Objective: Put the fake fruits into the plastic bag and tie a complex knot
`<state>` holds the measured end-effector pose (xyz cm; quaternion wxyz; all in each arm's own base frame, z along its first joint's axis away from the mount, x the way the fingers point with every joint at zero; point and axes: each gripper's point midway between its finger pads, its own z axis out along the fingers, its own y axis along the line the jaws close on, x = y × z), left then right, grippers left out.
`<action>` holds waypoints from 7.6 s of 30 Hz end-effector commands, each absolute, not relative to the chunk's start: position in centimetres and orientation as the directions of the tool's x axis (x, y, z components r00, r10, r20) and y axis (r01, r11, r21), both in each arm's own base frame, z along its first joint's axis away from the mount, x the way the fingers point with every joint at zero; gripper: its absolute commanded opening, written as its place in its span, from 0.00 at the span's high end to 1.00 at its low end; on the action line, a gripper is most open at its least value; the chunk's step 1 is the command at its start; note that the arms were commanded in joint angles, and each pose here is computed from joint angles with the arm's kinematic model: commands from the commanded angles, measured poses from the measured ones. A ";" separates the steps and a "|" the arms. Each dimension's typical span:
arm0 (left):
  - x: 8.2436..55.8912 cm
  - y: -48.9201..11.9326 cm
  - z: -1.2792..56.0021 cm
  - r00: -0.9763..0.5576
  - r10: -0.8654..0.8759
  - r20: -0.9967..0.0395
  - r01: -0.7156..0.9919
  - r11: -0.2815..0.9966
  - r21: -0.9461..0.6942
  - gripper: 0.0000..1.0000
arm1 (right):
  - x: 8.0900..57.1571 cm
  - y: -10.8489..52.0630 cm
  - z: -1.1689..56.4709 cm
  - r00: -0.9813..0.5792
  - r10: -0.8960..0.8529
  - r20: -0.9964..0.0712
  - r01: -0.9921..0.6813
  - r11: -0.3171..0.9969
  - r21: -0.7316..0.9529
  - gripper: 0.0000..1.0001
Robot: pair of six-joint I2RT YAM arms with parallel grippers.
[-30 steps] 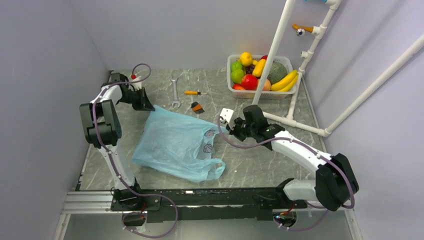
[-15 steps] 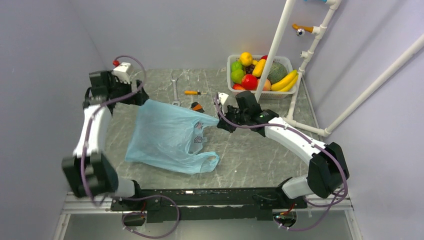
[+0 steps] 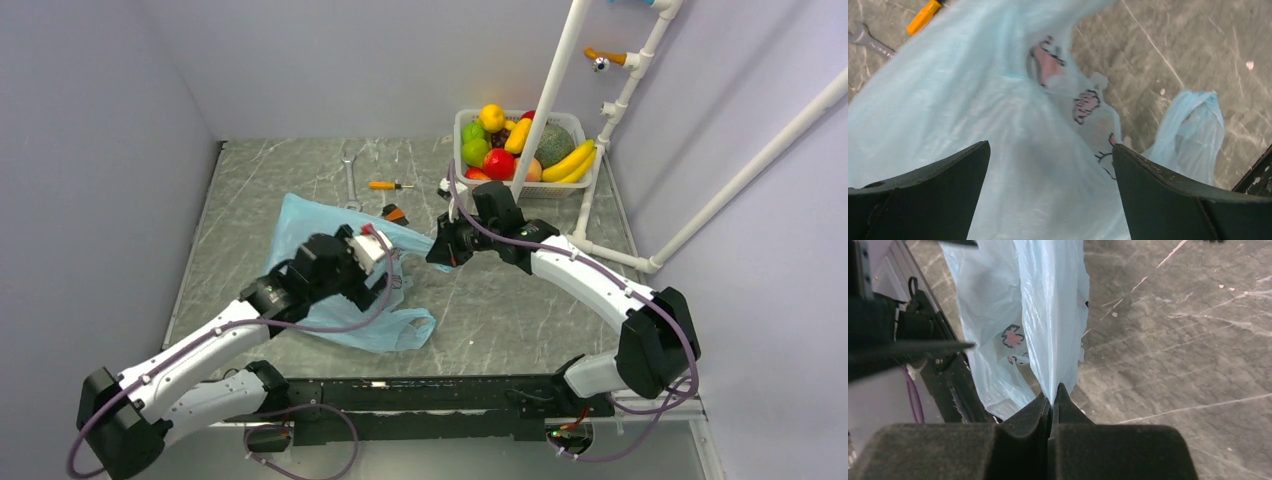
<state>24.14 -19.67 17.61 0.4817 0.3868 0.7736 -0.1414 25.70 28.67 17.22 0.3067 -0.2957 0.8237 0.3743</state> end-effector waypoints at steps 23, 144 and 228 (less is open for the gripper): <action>27.9 -14.9 19.2 -0.401 0.371 -0.838 0.680 0.733 0.000 1.00 | 25.7 22.9 16.9 -0.390 -0.504 -0.771 -0.858 0.504 0.104 1.00; 21.3 -12.4 26.7 -0.852 -0.248 -0.462 0.344 0.401 -0.849 1.00 | 24.3 33.0 28.7 -0.326 -0.140 -0.935 -0.915 0.295 0.275 0.12; 26.4 -11.3 27.2 -0.820 -0.550 -0.160 -0.061 0.362 -0.930 1.00 | 48.8 16.2 26.2 -0.265 -0.916 -0.303 -0.643 0.401 -0.652 0.16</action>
